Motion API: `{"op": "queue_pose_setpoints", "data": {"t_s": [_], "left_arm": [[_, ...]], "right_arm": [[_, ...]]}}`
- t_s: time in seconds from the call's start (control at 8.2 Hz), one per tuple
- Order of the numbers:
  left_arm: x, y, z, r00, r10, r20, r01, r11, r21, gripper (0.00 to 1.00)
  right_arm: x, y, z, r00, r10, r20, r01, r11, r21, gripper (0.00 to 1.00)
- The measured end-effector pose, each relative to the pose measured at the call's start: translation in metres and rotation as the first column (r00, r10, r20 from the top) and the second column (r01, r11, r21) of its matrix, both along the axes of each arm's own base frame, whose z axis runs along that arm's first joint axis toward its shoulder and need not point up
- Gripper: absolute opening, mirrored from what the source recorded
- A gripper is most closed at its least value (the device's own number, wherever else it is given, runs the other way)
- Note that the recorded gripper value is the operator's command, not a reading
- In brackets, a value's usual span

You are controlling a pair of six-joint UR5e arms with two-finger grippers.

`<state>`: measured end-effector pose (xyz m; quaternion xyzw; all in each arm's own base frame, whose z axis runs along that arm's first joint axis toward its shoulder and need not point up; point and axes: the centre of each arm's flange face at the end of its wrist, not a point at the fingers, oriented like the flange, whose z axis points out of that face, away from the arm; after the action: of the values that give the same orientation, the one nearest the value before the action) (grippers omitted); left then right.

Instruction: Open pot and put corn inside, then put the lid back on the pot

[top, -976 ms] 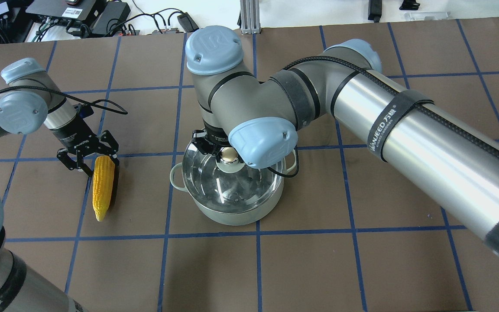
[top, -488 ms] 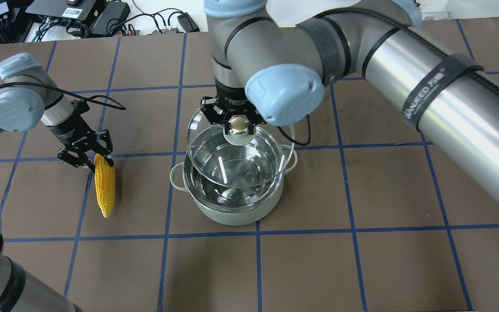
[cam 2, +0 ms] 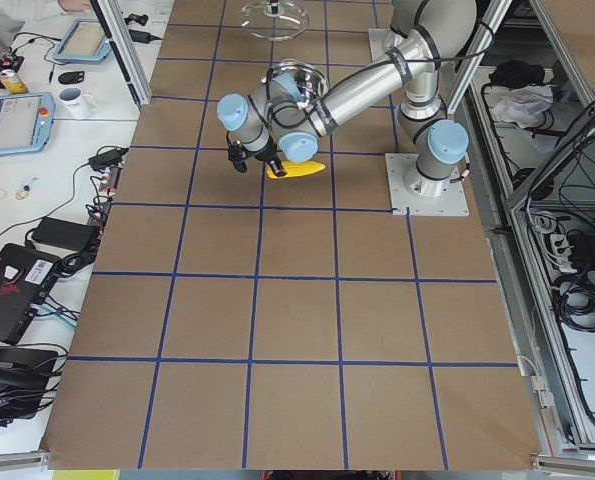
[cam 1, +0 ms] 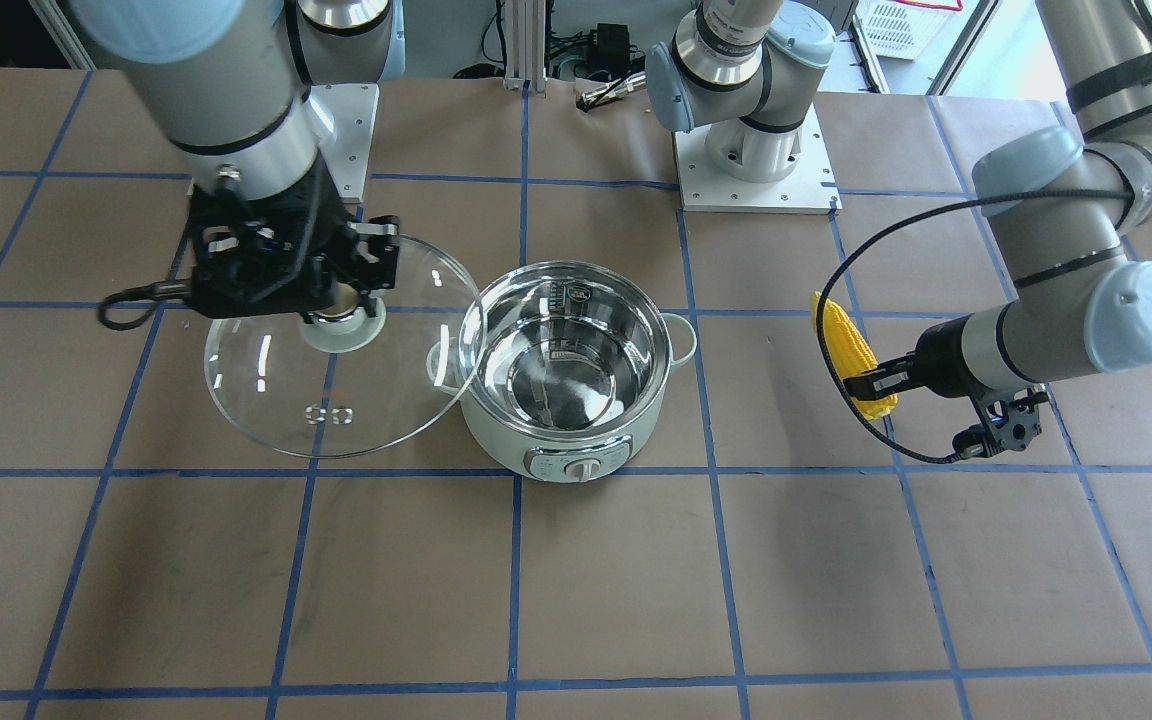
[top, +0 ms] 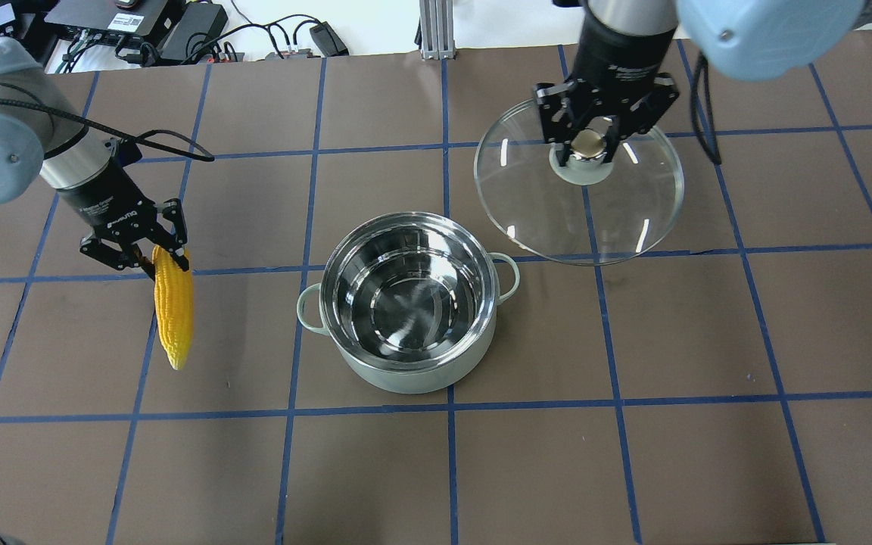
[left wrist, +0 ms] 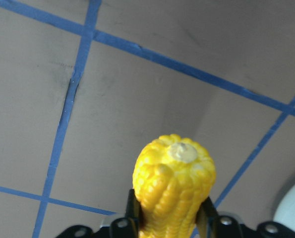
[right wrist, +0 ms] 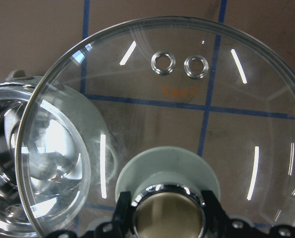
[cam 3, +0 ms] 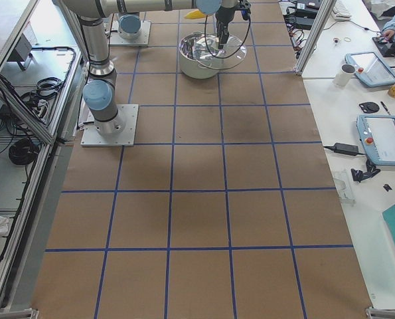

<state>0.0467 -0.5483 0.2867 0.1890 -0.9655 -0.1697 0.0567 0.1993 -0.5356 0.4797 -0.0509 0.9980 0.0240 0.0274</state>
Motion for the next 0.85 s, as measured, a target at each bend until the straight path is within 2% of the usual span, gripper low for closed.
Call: {"op": "queue_pose_setpoints", "data": {"t_s": [0.24,0.49,0.85], "left_arm": [[-0.063,-0.017,0.068,0.996,-0.07,0.054,0.076,0.989,-0.124,0.0],[-0.142,-0.029,0.127,0.983,-0.159,0.086,0.176,0.956,-0.237,0.0],[-0.273,-0.005,0.142,0.983,-0.18,0.029,0.181,0.943,-0.278,0.0]], "right_arm": [[-0.076,-0.007,0.004,0.999,0.033,-0.005,-0.032,0.999,0.041,0.0],[-0.105,-0.01,-0.002,0.998,0.058,0.001,-0.058,0.996,0.061,0.0],[-0.113,-0.009,-0.011,0.998,0.07,-0.006,-0.069,0.994,0.079,0.0]]}}
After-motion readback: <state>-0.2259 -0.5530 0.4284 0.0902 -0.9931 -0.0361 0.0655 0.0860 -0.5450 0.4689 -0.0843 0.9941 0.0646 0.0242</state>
